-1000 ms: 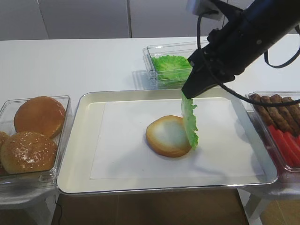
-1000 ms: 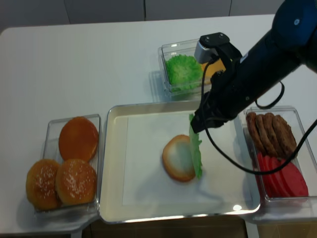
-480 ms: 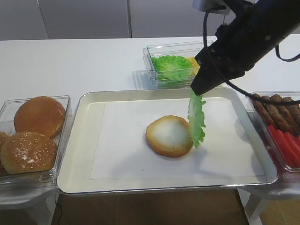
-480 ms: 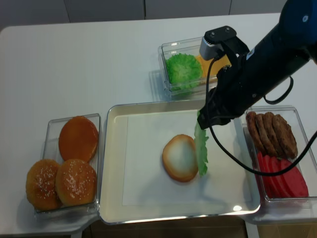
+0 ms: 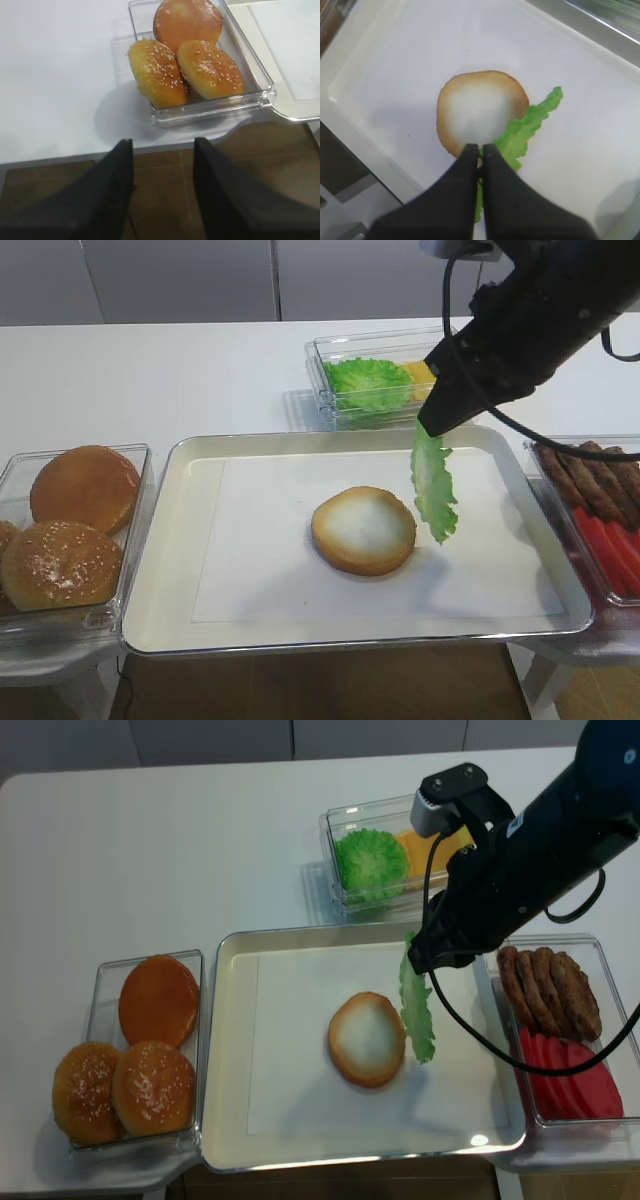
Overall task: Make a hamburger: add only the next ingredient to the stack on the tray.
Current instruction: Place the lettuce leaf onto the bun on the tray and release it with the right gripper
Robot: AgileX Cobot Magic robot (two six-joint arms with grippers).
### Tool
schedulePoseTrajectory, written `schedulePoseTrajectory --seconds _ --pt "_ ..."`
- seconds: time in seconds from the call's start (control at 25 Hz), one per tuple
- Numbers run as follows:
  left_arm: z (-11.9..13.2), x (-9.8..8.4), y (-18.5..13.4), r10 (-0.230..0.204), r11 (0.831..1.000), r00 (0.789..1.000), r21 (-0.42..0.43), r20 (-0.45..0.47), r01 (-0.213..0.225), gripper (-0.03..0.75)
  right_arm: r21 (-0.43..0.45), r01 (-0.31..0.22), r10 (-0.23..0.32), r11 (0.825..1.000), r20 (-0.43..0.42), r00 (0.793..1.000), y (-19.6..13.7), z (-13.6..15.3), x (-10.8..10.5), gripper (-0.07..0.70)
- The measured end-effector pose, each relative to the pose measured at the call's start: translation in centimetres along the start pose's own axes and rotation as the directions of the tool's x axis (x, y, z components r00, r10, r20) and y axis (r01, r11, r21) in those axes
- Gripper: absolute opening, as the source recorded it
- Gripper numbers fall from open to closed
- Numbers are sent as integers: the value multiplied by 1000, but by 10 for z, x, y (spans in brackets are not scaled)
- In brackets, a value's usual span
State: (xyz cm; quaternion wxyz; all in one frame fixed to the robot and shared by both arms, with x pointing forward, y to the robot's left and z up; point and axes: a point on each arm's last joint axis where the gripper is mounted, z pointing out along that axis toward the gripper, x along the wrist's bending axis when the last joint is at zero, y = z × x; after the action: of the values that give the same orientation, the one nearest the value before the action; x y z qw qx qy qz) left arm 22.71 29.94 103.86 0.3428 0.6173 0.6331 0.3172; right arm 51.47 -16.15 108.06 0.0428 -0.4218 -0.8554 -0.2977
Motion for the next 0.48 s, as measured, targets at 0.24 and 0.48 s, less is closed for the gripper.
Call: schedulePoseTrajectory --seconds 0.24,0.48 --pt "0 0 0 0 1000 1000 0 0 0 302 -26 4 -3 1000 24 1000 2 -1 -2 6" --pt "0 0 0 0 1000 1000 0 0 0 302 -20 6 -5 1000 37 999 3 2 -5 6"
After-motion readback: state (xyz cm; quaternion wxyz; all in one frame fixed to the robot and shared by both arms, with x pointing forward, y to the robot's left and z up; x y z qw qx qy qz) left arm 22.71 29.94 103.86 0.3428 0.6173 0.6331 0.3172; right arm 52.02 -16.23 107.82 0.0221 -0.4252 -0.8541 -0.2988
